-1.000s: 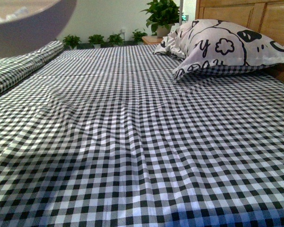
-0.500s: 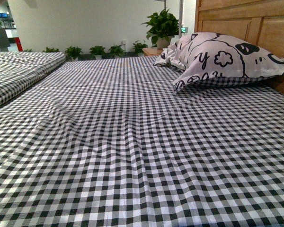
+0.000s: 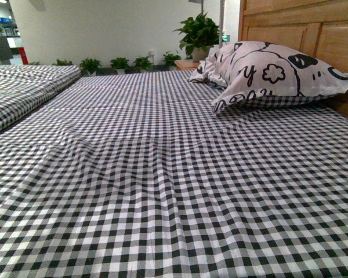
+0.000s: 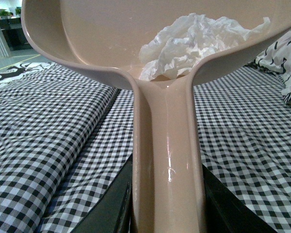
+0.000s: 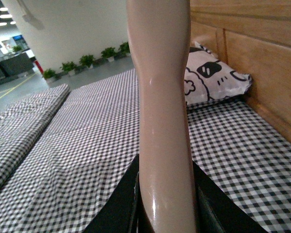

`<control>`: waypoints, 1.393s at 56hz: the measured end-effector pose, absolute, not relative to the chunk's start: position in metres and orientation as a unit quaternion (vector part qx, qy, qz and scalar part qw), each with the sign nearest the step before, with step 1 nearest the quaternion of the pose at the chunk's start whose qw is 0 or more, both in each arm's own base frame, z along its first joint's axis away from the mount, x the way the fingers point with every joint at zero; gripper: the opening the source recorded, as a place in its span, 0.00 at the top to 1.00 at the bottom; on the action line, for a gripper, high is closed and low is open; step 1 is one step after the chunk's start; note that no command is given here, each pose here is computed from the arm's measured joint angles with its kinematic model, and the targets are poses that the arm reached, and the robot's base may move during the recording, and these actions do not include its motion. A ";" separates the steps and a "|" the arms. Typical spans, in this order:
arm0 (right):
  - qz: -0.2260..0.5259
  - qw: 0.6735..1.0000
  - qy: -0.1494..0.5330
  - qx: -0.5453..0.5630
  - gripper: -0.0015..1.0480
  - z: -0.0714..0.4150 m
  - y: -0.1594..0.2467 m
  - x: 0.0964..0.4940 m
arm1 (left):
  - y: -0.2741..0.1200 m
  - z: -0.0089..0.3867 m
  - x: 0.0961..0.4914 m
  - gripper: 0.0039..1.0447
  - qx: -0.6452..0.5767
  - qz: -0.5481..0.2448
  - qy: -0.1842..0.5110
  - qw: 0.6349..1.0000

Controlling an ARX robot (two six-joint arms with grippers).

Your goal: Clean up trash

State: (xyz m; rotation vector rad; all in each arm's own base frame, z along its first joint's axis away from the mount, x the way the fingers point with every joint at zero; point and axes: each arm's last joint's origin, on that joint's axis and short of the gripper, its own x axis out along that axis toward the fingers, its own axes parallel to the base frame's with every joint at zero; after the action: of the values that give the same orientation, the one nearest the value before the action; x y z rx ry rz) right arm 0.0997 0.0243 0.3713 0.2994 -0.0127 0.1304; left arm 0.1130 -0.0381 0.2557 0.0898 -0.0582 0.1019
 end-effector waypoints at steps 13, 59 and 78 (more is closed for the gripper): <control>0.041 0.990 -0.019 0.132 0.80 0.367 0.022 0.100 | -0.045 0.244 0.104 0.74 0.030 0.053 -0.030 0.998; 0.027 0.992 -0.027 0.116 0.80 0.366 0.019 0.099 | -0.045 0.240 0.103 0.74 0.022 0.054 -0.032 0.998; 0.027 0.992 -0.027 0.116 0.80 0.366 0.019 0.099 | -0.045 0.240 0.103 0.74 0.022 0.054 -0.033 0.998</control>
State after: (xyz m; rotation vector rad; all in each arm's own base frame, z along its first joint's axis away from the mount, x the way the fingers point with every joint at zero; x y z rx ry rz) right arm 0.0993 0.0188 0.3662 0.2335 -0.0543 0.0541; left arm 0.1029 -0.0448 0.2401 0.0433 -0.0651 0.1080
